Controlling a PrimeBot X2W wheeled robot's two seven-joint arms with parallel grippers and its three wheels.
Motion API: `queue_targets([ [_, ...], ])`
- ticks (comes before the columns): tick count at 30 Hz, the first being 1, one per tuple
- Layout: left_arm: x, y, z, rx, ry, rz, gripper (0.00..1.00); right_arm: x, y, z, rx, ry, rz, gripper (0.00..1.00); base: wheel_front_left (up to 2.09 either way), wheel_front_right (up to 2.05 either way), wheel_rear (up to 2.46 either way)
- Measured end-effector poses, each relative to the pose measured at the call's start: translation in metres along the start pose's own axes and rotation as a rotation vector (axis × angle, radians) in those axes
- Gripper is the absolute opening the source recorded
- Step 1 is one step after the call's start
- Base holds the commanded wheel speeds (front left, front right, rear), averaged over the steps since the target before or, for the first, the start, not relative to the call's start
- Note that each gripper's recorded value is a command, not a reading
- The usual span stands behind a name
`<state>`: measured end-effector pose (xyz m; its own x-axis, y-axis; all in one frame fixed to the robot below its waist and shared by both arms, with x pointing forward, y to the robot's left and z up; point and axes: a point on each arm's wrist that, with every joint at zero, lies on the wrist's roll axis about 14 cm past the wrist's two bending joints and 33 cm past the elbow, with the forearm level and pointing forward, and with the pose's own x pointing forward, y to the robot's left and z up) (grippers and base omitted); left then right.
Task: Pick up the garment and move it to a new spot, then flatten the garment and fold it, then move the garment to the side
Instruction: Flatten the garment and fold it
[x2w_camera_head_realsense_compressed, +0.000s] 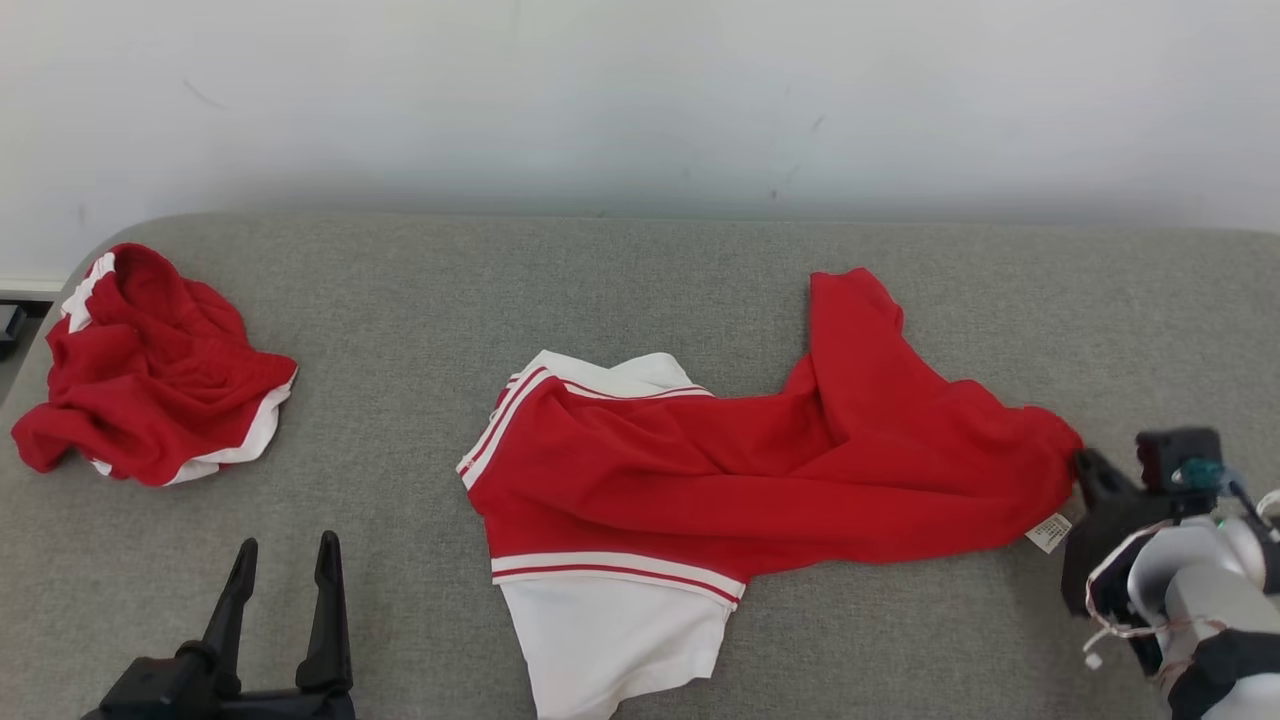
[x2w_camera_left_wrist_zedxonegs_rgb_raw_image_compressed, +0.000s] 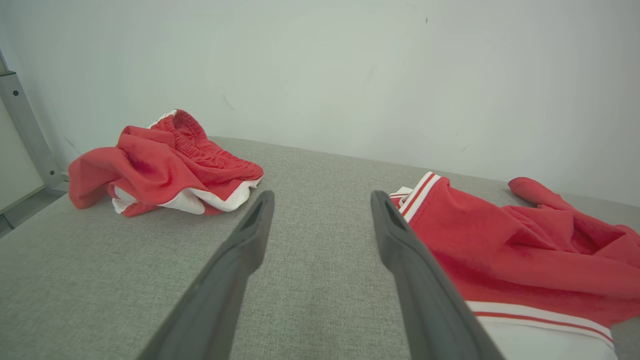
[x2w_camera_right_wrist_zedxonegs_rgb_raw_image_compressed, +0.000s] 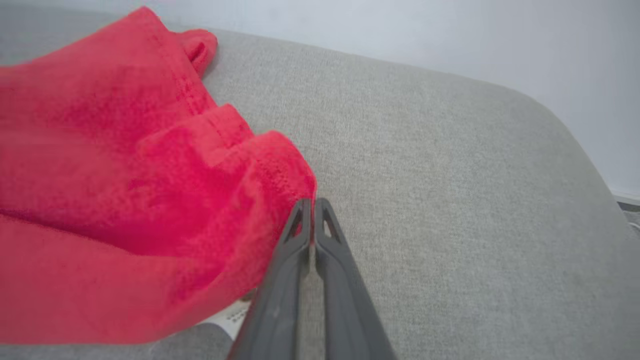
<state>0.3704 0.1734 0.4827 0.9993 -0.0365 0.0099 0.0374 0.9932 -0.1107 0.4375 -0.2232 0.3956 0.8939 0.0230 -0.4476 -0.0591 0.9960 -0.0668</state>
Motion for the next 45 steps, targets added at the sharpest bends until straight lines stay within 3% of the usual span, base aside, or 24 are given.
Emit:
queue_targets([
  [11, 0.001, -0.004, 0.001, -0.004, -0.004, -0.009, 1.00, -0.001, 0.001, 0.075, 0.039, -0.274, 0.013, 0.00, 0.00, 0.00, 0.00],
  [21, 0.001, -0.005, 0.001, -0.007, -0.004, -0.012, 1.00, -0.011, -0.006, 0.045, 0.056, -0.150, 0.017, 0.00, 0.00, 0.00, 0.00],
  [35, 0.005, -0.019, -0.003, -0.014, 0.006, -0.055, 1.00, -0.062, -0.032, 0.008, 0.151, -0.050, -0.018, 0.00, 0.00, 0.00, 0.00],
  [45, 0.008, -0.021, -0.005, -0.015, 0.014, -0.063, 1.00, -0.064, -0.037, -0.026, 0.111, 0.056, -0.073, 0.00, 0.00, 0.00, 0.00],
])
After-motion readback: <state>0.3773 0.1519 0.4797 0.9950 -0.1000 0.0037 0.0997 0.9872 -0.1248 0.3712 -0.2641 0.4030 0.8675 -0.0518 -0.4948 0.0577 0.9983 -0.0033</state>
